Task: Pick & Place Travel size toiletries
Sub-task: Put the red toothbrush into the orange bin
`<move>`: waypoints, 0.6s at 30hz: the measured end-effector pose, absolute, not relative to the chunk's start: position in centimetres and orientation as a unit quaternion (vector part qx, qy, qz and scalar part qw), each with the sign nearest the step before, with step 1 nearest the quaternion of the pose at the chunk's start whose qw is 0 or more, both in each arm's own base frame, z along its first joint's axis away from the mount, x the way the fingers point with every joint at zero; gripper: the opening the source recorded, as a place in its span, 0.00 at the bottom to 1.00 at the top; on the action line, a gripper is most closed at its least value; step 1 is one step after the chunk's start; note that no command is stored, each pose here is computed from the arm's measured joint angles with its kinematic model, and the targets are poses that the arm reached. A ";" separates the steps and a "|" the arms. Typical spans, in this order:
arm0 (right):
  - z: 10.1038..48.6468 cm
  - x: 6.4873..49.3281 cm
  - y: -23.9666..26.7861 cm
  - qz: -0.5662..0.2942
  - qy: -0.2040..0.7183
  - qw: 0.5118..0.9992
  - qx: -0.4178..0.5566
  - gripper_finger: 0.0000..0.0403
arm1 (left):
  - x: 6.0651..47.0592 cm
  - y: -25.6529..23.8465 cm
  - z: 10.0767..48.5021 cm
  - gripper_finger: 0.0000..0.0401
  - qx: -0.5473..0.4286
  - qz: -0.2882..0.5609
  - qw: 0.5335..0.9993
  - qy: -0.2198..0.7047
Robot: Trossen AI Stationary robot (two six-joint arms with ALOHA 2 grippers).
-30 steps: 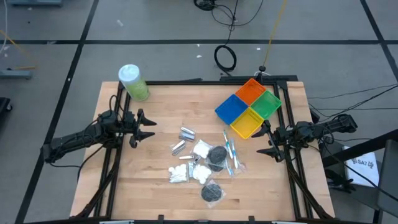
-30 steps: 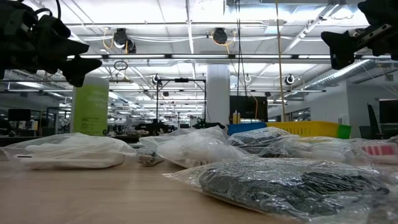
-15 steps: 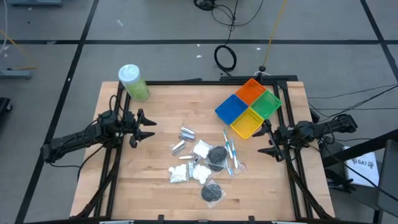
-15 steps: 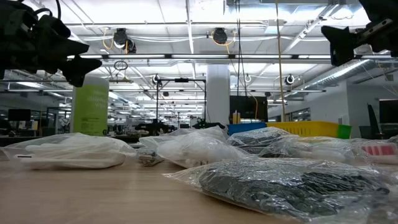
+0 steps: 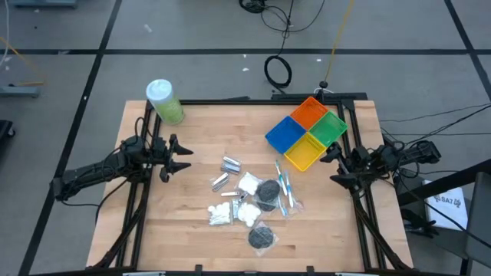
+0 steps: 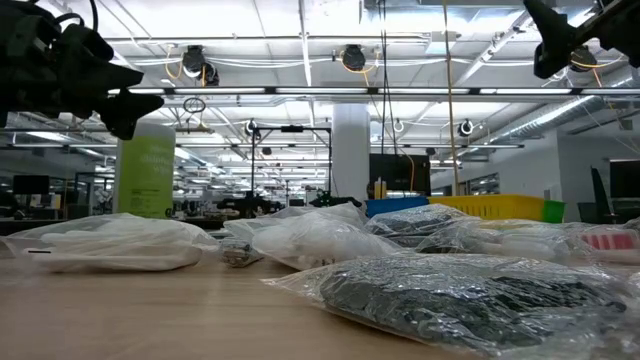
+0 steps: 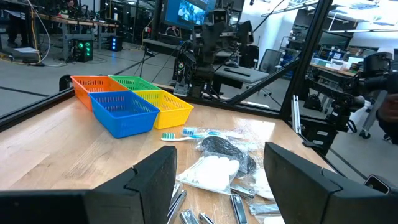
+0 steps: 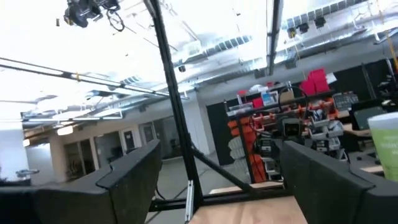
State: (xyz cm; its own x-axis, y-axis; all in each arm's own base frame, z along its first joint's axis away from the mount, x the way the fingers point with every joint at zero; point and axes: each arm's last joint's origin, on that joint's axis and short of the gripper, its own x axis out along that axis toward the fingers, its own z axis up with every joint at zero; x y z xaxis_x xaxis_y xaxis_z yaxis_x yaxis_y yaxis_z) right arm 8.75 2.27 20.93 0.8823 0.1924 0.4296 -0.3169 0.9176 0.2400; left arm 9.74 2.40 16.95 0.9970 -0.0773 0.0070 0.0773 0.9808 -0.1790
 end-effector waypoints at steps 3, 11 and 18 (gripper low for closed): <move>20.9 8.7 2.2 0.130 -0.204 0.958 0.157 0.78 | 9.7 2.4 17.0 0.60 -0.090 -0.038 0.995 0.000; 21.0 9.0 2.4 0.146 -0.192 0.949 0.204 0.78 | 9.7 2.4 17.0 0.60 -0.090 -0.039 0.995 0.000; 19.7 11.5 4.3 0.098 -0.029 0.976 0.192 0.78 | 9.7 2.4 17.0 0.60 -0.090 -0.039 0.995 0.000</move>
